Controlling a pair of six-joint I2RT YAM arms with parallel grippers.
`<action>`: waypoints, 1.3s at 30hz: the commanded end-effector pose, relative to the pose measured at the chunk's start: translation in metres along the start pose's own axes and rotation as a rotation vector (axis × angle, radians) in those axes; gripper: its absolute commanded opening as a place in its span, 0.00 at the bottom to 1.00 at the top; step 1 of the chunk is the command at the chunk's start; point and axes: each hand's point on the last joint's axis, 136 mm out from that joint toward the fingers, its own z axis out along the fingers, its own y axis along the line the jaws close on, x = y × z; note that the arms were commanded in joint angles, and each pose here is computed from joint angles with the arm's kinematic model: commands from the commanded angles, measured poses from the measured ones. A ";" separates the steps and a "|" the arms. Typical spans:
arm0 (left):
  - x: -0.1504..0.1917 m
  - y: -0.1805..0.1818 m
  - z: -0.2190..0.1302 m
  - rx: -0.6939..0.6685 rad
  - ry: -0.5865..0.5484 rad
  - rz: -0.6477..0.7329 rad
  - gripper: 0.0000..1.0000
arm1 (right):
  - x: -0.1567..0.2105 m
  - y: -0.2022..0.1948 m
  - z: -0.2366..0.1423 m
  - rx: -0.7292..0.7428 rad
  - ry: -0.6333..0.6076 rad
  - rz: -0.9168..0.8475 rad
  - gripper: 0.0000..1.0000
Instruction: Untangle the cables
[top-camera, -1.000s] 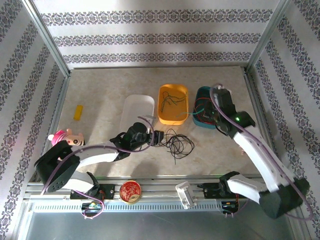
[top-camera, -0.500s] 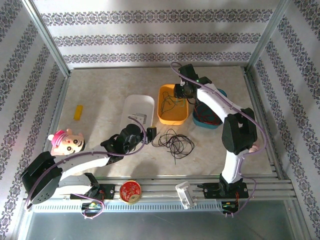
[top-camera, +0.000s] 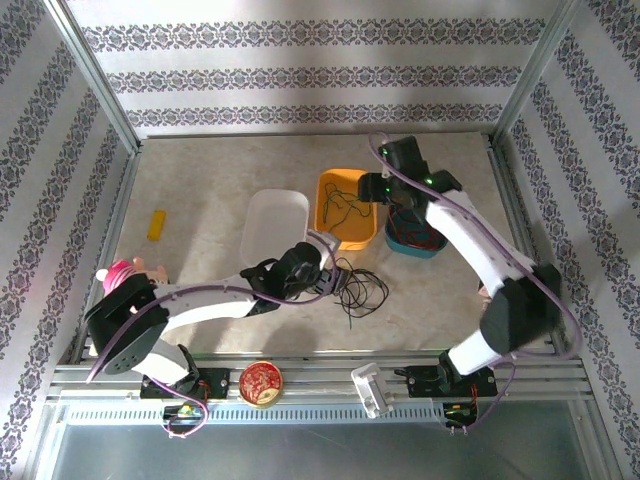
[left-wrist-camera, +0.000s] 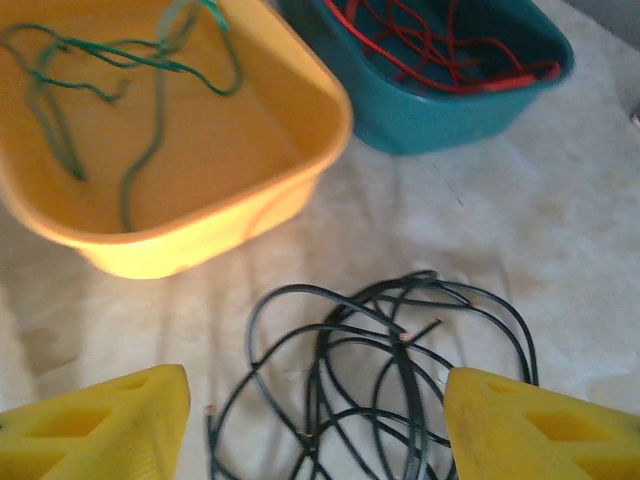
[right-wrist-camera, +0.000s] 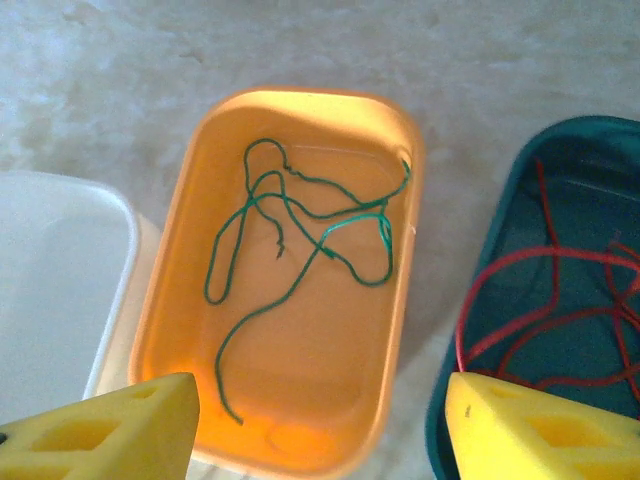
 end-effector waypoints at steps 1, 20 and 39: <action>0.013 -0.030 0.012 0.117 0.088 0.086 0.65 | 0.024 -0.012 -0.016 -0.002 -0.008 0.048 0.65; 0.039 -0.021 0.035 0.072 0.175 0.067 0.00 | 0.198 0.007 0.004 -0.240 0.477 0.129 0.60; 0.044 -0.014 0.019 0.093 0.155 -0.002 0.00 | 0.228 0.024 0.058 -0.215 0.648 0.002 0.59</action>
